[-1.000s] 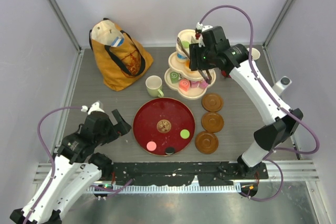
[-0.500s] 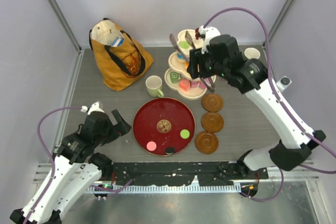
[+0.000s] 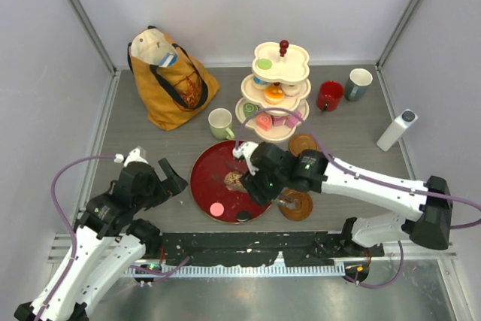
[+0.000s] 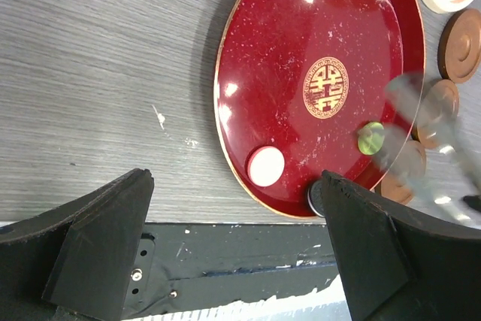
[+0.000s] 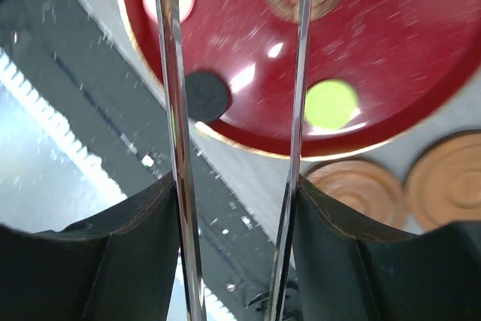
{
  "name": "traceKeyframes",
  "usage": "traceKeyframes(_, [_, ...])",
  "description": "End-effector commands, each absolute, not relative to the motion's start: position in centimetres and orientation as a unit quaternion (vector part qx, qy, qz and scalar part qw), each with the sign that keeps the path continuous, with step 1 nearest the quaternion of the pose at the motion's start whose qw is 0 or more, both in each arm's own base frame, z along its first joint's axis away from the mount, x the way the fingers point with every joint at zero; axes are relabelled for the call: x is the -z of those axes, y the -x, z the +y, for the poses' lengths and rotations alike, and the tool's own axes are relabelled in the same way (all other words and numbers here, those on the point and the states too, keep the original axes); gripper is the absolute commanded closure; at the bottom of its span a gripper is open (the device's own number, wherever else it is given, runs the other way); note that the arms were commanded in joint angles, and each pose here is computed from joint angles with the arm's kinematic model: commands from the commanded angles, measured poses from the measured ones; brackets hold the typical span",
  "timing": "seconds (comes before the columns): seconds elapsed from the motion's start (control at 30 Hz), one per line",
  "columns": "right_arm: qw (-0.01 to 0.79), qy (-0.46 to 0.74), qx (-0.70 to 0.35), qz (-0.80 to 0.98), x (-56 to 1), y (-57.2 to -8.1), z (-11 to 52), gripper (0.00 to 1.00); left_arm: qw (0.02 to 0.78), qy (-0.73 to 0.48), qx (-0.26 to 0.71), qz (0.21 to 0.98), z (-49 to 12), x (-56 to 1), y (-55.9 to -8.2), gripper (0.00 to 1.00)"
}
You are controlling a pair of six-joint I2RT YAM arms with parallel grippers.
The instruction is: Serve the afternoon tea
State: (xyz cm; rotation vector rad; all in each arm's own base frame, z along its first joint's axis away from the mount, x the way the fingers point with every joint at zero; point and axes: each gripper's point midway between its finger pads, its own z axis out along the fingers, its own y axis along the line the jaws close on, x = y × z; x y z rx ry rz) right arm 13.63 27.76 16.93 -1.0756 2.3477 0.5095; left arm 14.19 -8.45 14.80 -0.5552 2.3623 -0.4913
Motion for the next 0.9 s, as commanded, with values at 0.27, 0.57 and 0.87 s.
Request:
traceKeyframes(0.27, [0.153,0.425,-0.228,0.862,-12.2,-7.1,30.1,0.42,0.319,0.218,0.196,0.901,-8.7,-14.6,-14.0,0.01])
traceKeyframes(0.57, [0.176,0.441,-0.132,0.870,-10.6,-8.9,29.4,0.42,0.319,0.218,0.194,0.902,-8.7,-14.5,-14.0,0.00])
traceKeyframes(0.87, [0.197,0.446,-0.039,0.872,-10.3,-10.1,28.1,0.42,0.321,0.219,0.195,0.901,-8.6,-14.5,-14.0,0.01])
